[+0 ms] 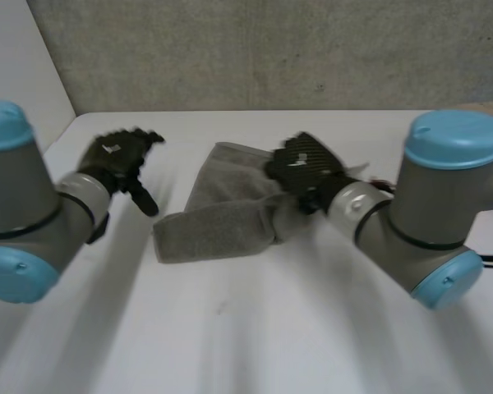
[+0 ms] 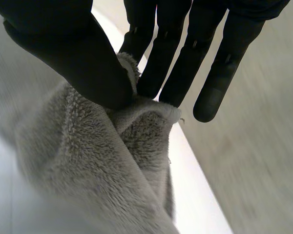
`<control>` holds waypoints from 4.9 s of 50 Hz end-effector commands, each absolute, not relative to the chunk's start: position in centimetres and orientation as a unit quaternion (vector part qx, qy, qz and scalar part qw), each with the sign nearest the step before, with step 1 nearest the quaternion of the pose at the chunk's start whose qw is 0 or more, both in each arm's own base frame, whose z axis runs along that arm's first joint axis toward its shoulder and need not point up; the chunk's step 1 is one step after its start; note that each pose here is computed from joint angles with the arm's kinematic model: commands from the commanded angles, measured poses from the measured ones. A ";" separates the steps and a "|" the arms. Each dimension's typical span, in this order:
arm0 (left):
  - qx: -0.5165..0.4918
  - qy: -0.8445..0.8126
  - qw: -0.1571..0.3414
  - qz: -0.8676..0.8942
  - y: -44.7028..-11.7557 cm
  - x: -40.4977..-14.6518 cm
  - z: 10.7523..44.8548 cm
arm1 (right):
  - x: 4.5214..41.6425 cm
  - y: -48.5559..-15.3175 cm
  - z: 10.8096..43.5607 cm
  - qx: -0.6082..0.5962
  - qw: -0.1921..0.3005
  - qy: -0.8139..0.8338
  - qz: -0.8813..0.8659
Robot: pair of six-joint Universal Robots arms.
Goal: Fold the laundry.
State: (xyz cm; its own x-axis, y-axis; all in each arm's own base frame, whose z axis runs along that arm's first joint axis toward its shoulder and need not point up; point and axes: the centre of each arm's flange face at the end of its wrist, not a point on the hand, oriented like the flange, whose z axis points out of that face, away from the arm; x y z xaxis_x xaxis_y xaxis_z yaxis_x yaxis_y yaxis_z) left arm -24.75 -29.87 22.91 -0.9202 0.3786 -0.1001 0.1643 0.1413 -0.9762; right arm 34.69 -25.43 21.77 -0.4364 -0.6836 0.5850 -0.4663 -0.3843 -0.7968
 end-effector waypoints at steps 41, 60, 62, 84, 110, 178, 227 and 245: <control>-0.353 -0.712 0.042 0.606 -25.5 -25.7 19.4 | 33.0 -22.9 22.2 -0.613 0.076 0.565 -0.546; -0.346 -0.730 0.061 0.586 -25.0 -23.7 17.2 | 37.6 -21.7 16.3 -0.647 0.092 0.464 -0.598; -0.350 -0.726 0.067 0.588 -24.9 -23.6 17.1 | 37.5 -22.1 16.7 -0.635 0.079 0.468 -0.610; -0.371 -0.727 0.196 0.543 -23.0 -30.2 14.9 | 34.7 -22.3 21.6 -0.516 0.105 0.560 -0.640; -0.172 -0.806 0.218 0.523 -24.3 -31.8 17.2 | 31.9 -24.1 22.7 -0.362 0.148 0.682 -0.619; -0.438 -0.725 0.063 0.528 -28.2 -35.5 13.2 | 31.1 -31.3 19.6 -0.616 0.092 0.564 -0.543; -0.164 -0.787 0.030 0.593 -29.7 -22.6 15.5 | 23.8 -34.6 18.4 -0.352 0.034 0.743 -0.568; -0.281 -0.712 0.092 0.637 -26.3 -25.8 21.2 | 23.1 -33.0 17.0 -0.372 0.023 0.753 -0.542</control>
